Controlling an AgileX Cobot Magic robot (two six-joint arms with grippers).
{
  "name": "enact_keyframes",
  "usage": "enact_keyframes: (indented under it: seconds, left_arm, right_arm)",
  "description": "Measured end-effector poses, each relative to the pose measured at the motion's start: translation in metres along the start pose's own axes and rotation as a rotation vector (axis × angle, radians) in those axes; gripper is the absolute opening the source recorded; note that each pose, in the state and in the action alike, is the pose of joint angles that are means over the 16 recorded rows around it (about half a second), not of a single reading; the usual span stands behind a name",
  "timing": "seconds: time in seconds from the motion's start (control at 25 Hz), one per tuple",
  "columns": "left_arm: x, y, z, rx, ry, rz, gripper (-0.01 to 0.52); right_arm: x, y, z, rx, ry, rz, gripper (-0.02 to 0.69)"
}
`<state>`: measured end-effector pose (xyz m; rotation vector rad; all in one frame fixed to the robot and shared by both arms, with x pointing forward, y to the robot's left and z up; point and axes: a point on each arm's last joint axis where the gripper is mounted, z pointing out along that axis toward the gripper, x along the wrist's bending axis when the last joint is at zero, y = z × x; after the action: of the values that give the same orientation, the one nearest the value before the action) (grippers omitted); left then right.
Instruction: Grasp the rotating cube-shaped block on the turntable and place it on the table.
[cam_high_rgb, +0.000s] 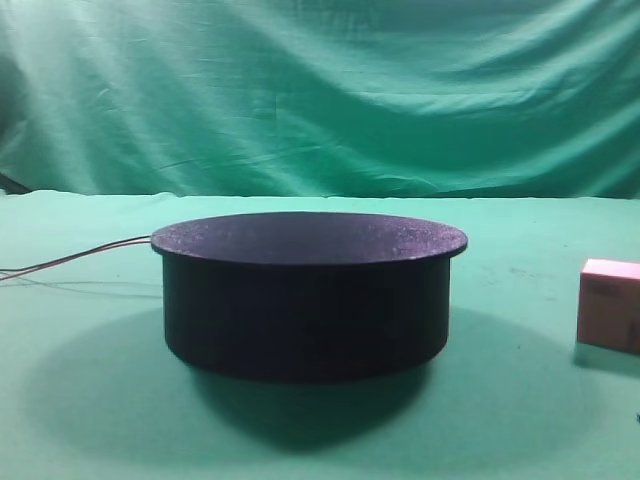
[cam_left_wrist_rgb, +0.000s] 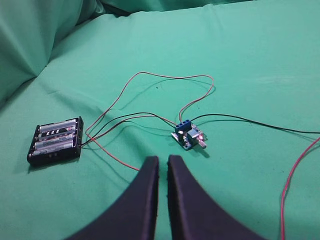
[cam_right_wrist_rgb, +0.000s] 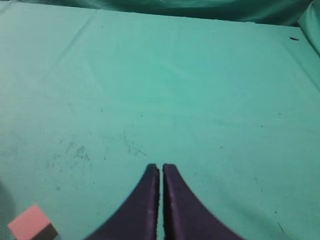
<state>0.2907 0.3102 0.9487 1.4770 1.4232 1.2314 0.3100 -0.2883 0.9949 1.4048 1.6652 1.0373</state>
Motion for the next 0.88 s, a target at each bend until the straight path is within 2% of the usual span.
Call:
enact_keyframes:
  seconds: [0.36,0.88]
  left_arm:
    - [0.000,0.000,0.000,0.000,0.000,0.000,0.000]
    - [0.000,0.000,0.000,0.000,0.000,0.000,0.000]
  right_arm:
    - [-0.001,-0.046,0.002,-0.096,-0.043,0.041,0.000]
    - [-0.001,-0.053,0.003,-0.120,-0.049,0.059,0.000]
